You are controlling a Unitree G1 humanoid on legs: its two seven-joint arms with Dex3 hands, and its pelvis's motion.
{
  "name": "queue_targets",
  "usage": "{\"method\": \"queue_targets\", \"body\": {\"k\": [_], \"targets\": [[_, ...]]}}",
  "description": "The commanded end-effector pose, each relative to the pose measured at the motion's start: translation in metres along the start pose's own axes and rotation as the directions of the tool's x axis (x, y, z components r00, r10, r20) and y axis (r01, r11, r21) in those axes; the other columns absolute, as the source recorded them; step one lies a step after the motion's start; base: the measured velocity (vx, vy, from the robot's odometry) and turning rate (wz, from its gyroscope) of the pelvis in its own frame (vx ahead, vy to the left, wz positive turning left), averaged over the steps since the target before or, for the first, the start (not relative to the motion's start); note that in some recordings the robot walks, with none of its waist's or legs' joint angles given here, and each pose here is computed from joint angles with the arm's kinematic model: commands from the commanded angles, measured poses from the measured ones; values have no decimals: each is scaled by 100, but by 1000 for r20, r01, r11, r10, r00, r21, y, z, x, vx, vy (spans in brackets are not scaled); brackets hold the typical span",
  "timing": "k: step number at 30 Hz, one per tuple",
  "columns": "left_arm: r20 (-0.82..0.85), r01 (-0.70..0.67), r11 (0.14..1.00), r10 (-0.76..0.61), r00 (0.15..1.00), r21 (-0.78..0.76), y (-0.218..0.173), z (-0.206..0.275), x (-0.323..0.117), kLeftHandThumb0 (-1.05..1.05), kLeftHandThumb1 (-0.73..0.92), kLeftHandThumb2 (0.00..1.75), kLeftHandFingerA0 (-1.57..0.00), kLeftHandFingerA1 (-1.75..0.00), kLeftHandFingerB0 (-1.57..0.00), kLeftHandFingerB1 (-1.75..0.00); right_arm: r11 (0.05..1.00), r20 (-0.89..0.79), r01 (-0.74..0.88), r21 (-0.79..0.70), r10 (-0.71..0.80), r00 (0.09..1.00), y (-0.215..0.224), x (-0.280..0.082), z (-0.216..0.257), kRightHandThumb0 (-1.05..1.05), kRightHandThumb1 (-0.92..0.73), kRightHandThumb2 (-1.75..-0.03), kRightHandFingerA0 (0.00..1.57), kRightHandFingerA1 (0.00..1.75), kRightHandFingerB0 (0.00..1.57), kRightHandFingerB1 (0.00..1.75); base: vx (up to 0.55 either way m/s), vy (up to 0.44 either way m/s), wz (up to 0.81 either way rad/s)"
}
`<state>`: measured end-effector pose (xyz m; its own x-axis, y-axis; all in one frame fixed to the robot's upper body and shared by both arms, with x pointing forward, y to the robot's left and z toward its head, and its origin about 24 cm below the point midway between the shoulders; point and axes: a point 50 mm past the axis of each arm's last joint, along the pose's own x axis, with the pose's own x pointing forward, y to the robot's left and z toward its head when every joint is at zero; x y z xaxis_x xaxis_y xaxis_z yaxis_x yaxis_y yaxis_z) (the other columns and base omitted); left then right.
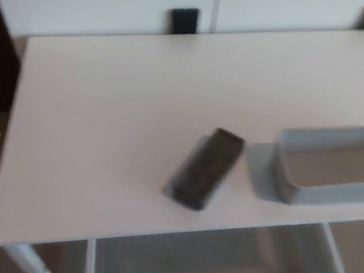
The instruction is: The robot walks towards a desk on which an eraser is kept on the left hand side and a container is kept on the right hand side. The robot picks up the eraser using its left hand and places it in the container.
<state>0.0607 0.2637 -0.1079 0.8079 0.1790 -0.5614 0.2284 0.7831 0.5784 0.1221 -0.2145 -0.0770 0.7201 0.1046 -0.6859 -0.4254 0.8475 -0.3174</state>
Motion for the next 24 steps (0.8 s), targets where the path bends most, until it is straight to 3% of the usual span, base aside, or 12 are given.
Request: {"method": "queue_targets", "body": {"k": [1, 2, 3, 4, 5, 6, 12, 18, 24], "targets": [[1, -6, 1000, 6, 1000, -8, 2, -3, -1, -52, 58, 58, -55, -65, -53, -42, 1000, 9, 9, -23, -9, 1000, -3, -2, -1, -21, -49, -54, 60, 45, 43, 40, -8, -223, -6], [1, -8, 1000, 8, 1000, -16, 1, -3, 0, -52, 58, 58, -55, -65, -51, -43, 1000, 11, 10, -27, -10, 1000, -3, -2, -1, -21, -49, -54, 59, 45, 43, 40, -41, -214, -1], [-13, -8, 999, 7, 1000, -44, 1, -4, 0, -55, 43, 87, -52, -69, -42, -55, 1000, 12, 11, -22, -11, 1000, -3, -2, -1, -21, -49, -54, 59, 46, 43, 40, -26, -134, -4], [-21, -3, 997, 1, 1000, -75, 1, -4, 1, -53, 56, 57, -54, -63, -47, -41, 1000, 10, 10, -15, -10, 1000, -4, -2, -1, -20, -49, -54, 59, 45, 42, 40, -28, -87, -4], [-22, 4, 994, -7, 1000, -105, 0, -4, 0, -53, 56, 57, -54, -63, -47, -41, 1000, 7, 9, -9, -9, 1000, -4, -2, -1, -20, -49, -54, 59, 45, 42, 40, 0, 0, 0], [-29, 21, 983, -27, 999, -181, 0, -4, 1, -62, 40, 84, -52, -68, -39, -52, 1000, 6, 11, -9, -11, 1000, -5, -2, -2, -20, -50, -54, 58, 45, 42, 40, 0, 0, 0], [-29, 78, 926, -95, 995, -368, -16, 0, 1, -66, 41, 82, -54, -66, -39, -49, 998, -5, 19, 65, -19, 1000, -13, -3, -8, -16, -50, -54, 57, 46, 41, 40, 0, 0, 0], [3, 111, 906, -120, 993, -409, -24, 10, 6, -66, 39, 81, -56, -67, -42, -49, 998, 1, 3, 67, -3, 1000, -11, -4, -10, -17, -49, -54, 56, 45, 41, 40, 16, 129, -1], [34, 154, 895, -154, 987, -418, -28, 16, 4, -60, 40, 82, -49, -67, -40, -52, 998, 10, -17, 53, 17, 1000, -4, -9, -12, -18, -49, -54, 57, 44, 41, 40, 23, -169, 7]]}}
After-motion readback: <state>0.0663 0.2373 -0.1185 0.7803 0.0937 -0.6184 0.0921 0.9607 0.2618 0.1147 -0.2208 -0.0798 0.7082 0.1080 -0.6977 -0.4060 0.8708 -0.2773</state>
